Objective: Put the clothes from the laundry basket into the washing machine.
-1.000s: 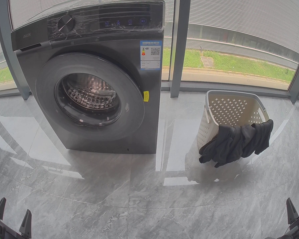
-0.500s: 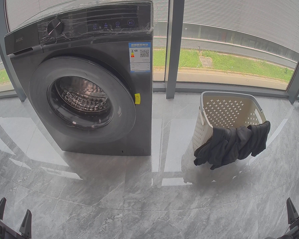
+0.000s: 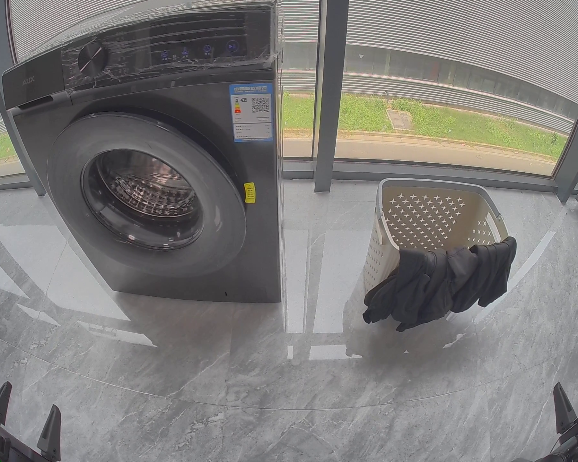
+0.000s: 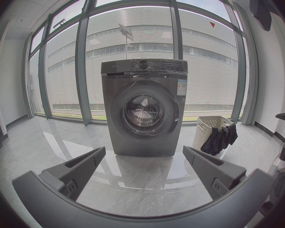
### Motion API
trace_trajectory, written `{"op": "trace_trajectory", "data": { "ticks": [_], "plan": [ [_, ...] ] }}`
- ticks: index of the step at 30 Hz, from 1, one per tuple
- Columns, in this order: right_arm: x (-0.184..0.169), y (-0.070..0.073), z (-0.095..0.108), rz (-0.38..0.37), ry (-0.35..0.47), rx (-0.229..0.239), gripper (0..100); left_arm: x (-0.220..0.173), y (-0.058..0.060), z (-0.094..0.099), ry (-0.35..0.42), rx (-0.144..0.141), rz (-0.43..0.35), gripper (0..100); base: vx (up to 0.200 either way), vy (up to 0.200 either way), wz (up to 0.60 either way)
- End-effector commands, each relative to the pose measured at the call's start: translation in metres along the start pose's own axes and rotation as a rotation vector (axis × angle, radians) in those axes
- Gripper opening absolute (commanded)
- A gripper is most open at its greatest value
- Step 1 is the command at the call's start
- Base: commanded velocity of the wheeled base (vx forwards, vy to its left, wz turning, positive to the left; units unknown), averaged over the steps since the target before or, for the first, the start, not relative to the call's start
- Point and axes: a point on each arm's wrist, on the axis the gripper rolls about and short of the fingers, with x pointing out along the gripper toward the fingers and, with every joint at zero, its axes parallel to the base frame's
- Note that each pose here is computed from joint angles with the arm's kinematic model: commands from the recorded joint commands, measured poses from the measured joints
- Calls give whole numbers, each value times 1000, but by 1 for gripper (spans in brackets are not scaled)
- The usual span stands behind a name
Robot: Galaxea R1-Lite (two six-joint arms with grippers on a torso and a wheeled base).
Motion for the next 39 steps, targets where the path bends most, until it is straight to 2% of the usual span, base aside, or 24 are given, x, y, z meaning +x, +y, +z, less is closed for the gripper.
{"op": "trace_trajectory", "data": {
  "ticks": [1, 10, 24, 30, 39],
  "plan": [
    [0, 0, -5, -1, 1, 0, 100, 0, 0, -5, 1, 0, 1, 100, 0, -200, 0],
    [0, 0, -5, 1, 1, 0, 100, 0, 0, -5, 1, 0, 1, 100, 0, -200, 0],
    [0, 0, -5, 1, 1, -2, 100, 0, 0, -5, 3, -3, -2, 100, 0, 0, 0],
    [0, 0, -5, 1, 1, -2, 100, 0, 0, -5, 0, -3, -2, 100, 0, 0, -600],
    [0, 0, -5, 1, 1, -2, 100, 0, 0, -5, 0, -2, -2, 100, 0, 0, 0]
  ]
}}
